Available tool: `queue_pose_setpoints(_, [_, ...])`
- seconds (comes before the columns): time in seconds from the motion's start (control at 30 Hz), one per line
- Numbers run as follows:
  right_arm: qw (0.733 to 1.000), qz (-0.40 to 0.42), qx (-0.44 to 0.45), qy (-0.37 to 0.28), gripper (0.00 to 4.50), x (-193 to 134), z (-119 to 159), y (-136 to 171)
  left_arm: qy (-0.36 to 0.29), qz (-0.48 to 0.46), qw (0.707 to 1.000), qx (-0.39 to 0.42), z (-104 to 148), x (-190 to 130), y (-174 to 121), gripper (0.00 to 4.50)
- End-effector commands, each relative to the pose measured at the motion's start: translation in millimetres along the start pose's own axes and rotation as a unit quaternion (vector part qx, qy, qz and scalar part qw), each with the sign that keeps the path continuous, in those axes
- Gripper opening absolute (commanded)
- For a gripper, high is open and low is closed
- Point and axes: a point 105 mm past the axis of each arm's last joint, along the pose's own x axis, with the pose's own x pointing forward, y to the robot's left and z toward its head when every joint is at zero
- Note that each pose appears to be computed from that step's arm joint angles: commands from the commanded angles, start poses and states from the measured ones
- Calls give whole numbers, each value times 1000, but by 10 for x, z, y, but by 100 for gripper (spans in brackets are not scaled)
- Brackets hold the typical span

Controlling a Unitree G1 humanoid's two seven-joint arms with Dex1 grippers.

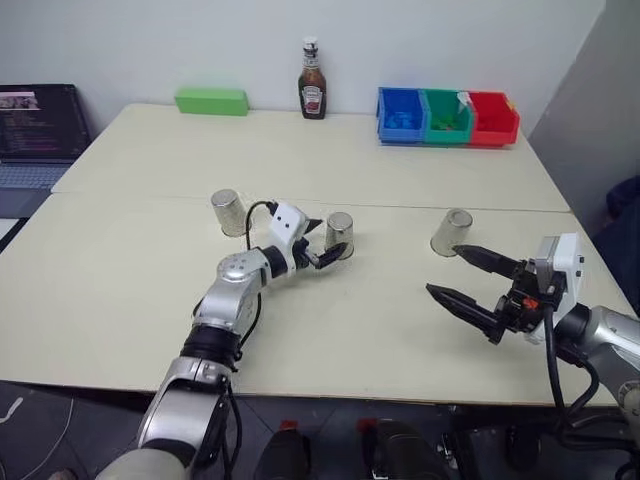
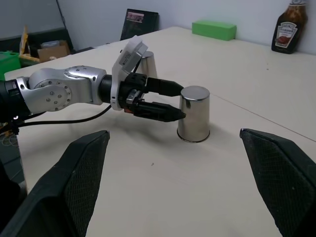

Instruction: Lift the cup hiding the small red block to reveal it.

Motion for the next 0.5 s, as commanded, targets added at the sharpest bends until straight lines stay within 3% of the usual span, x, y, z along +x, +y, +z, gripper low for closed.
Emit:
queue_pose_setpoints(0.03, [1000, 0, -23, -18, 450, -16, 143, 24, -7, -17, 1000, 16, 15, 112, -52, 444])
queue_pose_setpoints(0.27, [999, -8, -23, -20, 450, -19, 157, 30, -20, 2, 1000, 11, 56, 223, 49, 444])
queue_pose_setpoints(0.5, [1000, -11, -22, -18, 450, -32, 140, 34, -30, -1, 1000, 7, 67, 226, 69, 301])
